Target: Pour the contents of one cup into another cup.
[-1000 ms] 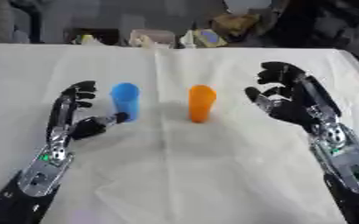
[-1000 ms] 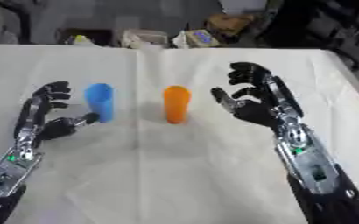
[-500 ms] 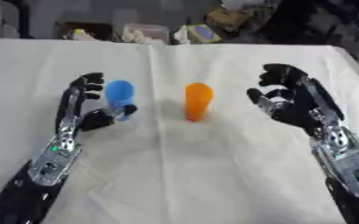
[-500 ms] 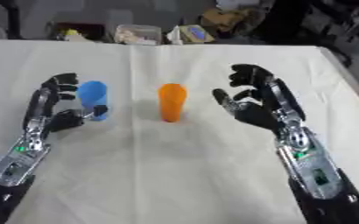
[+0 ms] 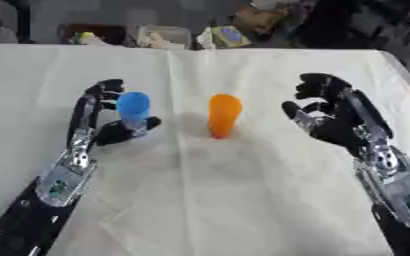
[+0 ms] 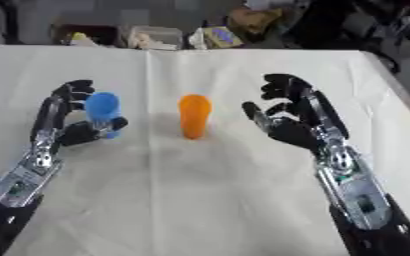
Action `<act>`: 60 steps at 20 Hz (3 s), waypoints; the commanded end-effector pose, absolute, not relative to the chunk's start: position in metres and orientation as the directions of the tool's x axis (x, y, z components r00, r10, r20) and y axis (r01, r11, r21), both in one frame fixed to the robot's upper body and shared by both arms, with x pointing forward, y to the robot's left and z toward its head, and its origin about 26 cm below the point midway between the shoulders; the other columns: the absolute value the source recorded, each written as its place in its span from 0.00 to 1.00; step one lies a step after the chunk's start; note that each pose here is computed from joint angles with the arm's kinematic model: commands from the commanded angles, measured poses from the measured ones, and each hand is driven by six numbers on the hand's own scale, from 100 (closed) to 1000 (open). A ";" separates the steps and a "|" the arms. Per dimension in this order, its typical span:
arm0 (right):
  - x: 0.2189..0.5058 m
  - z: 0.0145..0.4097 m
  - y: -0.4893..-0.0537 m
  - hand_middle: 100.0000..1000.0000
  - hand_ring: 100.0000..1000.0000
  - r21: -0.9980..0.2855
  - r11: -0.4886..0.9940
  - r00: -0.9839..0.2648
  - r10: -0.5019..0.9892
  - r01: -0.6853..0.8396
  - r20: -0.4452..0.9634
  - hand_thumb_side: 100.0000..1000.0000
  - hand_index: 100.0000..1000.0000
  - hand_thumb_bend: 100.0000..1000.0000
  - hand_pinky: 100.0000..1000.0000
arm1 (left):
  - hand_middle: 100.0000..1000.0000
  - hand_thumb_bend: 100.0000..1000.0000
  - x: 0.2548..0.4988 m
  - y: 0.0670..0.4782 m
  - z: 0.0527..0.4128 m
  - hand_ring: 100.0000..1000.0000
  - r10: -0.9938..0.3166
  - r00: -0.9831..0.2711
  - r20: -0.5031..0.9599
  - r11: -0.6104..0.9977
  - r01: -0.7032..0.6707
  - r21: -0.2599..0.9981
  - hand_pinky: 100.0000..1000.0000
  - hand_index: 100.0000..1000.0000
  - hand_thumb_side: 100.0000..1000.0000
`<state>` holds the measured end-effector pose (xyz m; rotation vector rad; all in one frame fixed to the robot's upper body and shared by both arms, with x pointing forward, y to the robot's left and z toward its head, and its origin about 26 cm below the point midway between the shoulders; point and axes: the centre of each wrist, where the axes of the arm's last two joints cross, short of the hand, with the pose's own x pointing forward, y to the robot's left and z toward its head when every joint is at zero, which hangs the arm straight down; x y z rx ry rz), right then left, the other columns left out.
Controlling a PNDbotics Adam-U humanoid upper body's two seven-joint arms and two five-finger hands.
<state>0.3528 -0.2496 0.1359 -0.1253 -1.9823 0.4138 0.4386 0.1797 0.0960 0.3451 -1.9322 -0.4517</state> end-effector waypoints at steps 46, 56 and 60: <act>0.355 0.146 -0.252 0.62 0.68 -0.347 0.933 -0.465 0.266 -0.096 0.844 0.15 0.78 0.43 0.51 | 0.20 0.41 0.441 0.181 0.107 0.28 -0.418 -0.411 0.810 0.905 -0.116 0.409 0.22 0.47 0.00; 0.369 0.132 -0.258 0.67 0.73 -0.406 0.912 -0.448 0.337 -0.064 0.828 0.08 0.79 0.54 0.53 | 0.20 0.43 0.414 0.175 0.148 0.28 -0.361 -0.499 0.788 0.930 -0.134 0.342 0.22 0.47 0.00; 0.378 0.127 -0.259 0.73 0.79 -0.443 0.896 -0.454 0.381 -0.033 0.805 0.09 0.81 0.59 0.57 | 0.20 0.44 0.402 0.167 0.157 0.29 -0.325 -0.528 0.785 0.942 -0.103 0.320 0.22 0.47 0.00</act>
